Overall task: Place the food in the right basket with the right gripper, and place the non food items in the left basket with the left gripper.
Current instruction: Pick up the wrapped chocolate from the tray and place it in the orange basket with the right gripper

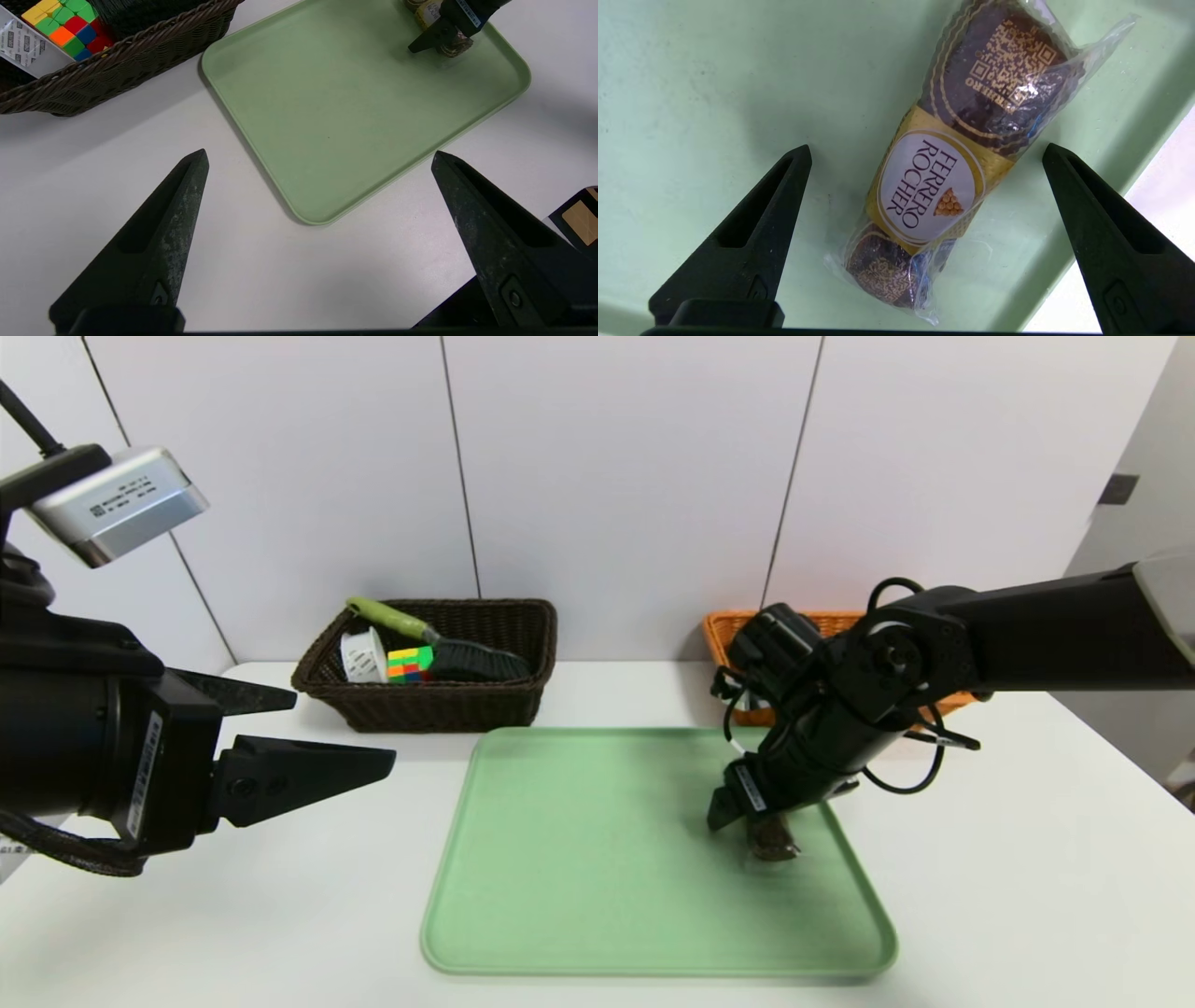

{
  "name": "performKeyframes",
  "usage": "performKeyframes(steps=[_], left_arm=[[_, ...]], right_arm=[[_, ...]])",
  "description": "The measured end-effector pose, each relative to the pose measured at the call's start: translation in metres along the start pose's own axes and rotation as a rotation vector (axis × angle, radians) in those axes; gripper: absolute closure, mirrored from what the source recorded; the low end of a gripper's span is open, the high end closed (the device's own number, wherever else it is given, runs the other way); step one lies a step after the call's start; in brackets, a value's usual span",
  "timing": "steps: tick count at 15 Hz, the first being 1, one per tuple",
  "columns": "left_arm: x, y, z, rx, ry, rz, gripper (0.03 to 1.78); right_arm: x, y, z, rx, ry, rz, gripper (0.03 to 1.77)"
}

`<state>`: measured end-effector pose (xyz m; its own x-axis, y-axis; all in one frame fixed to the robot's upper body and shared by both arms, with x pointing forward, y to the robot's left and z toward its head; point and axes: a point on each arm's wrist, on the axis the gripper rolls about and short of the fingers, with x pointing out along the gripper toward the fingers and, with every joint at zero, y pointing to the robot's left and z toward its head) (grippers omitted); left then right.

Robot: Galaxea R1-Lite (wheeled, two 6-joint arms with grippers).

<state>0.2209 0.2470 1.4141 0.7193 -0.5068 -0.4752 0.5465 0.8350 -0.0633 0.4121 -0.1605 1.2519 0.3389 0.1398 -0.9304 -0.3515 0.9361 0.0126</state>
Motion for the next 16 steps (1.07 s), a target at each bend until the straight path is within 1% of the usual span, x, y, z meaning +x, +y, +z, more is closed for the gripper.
performKeyframes(steps=[1,4,6,8,9,10,11,14,16], left_arm=[[0.0,0.0,0.0,-0.001,-0.001,0.0,0.12],[-0.001,0.0,0.0,-0.001,-0.002,0.002,0.12],[-0.001,0.0,0.0,-0.001,-0.004,0.002,0.12],[-0.001,0.0,0.001,-0.001,-0.005,0.002,0.12],[-0.001,0.0,0.001,-0.001,-0.007,0.001,0.12],[-0.001,0.0,0.001,-0.001,-0.007,0.001,0.12],[-0.001,0.0,0.001,-0.001,-0.007,0.001,0.12],[-0.002,0.0,0.001,-0.001,-0.009,0.001,0.12],[-0.003,0.0,0.001,-0.001,-0.01,0.002,0.12]], right_arm=[[0.001,0.0,0.0,-0.002,0.001,0.0,0.1],[0.001,0.001,0.001,-0.004,0.001,0.0,0.57],[0.0,0.001,0.0,-0.006,-0.001,0.003,0.81],[-0.001,0.0,0.0,-0.007,0.0,0.003,1.0],[-0.002,0.0,0.0,-0.007,0.0,0.003,1.17],[-0.002,0.0,0.0,-0.007,-0.002,0.005,1.65],[-0.003,0.001,0.0,-0.009,-0.004,0.006,1.61],[-0.01,0.0,-0.001,-0.011,-0.016,0.014,1.61],[-0.022,-0.001,-0.001,-0.014,-0.047,0.024,1.61]])
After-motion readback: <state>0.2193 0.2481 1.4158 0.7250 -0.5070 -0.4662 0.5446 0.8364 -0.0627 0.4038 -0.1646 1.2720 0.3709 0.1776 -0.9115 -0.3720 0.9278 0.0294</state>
